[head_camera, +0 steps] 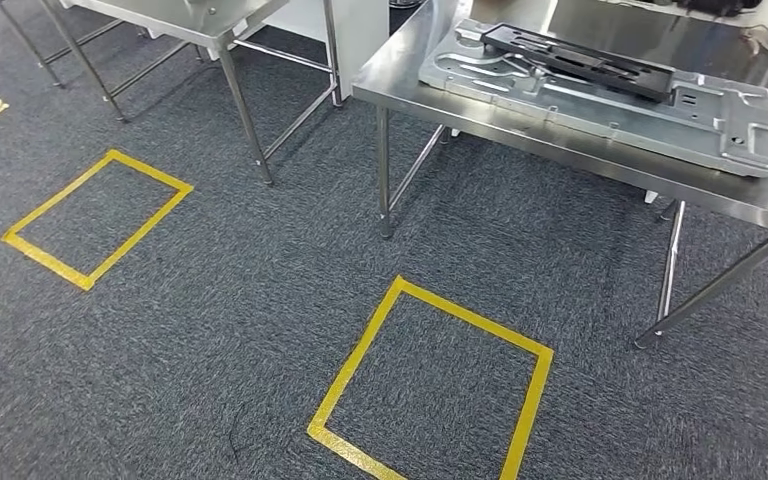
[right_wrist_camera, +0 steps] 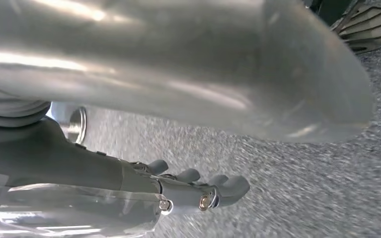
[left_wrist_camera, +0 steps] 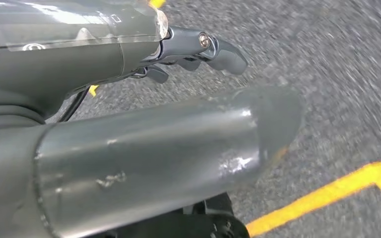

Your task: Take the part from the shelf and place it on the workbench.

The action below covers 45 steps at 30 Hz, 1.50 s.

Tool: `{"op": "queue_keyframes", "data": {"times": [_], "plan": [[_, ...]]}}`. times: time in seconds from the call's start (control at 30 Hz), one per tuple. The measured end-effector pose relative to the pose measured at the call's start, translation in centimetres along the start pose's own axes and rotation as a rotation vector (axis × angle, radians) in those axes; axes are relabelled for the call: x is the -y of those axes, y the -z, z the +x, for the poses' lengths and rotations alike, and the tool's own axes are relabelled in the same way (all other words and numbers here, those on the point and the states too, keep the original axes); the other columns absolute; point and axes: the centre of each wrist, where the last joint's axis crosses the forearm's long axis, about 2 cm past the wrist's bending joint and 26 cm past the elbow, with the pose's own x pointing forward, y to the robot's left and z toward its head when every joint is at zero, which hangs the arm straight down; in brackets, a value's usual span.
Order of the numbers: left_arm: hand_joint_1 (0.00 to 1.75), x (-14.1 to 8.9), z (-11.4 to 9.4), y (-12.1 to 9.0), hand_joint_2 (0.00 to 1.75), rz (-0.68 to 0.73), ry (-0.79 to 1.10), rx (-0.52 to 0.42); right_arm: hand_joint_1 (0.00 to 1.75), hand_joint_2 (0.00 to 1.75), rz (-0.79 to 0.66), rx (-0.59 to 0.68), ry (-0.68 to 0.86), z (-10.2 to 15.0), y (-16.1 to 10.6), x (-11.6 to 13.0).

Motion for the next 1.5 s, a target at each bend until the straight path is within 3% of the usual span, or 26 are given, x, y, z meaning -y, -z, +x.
{"op": "queue_keyframes", "data": {"times": [0.43, 0.87, 1.2, 1.5], "plan": [[0.0, 0.1, 0.1, 0.0, 0.0, 0.014, -0.002, -0.006, 0.0, 0.0, 0.084, -0.03, -0.034, 0.1, 0.1, 0.1], [0.0, -0.7, 0.1, 0.2, 0.0, -0.004, -0.027, 0.01, 0.0, 0.0, 0.059, -0.019, -0.068, -0.1, 0.0, -0.3], [0.0, -1.3, 0.4, 0.4, 0.0, 0.008, -0.023, 0.017, 0.0, 0.0, 0.042, -0.018, -0.089, -0.1, 0.3, 1.0], [0.0, -1.4, 0.4, 0.4, 0.0, 0.011, -0.021, 0.013, 0.0, 0.0, 0.056, -0.014, -0.101, 0.0, 0.1, 0.3]]}}
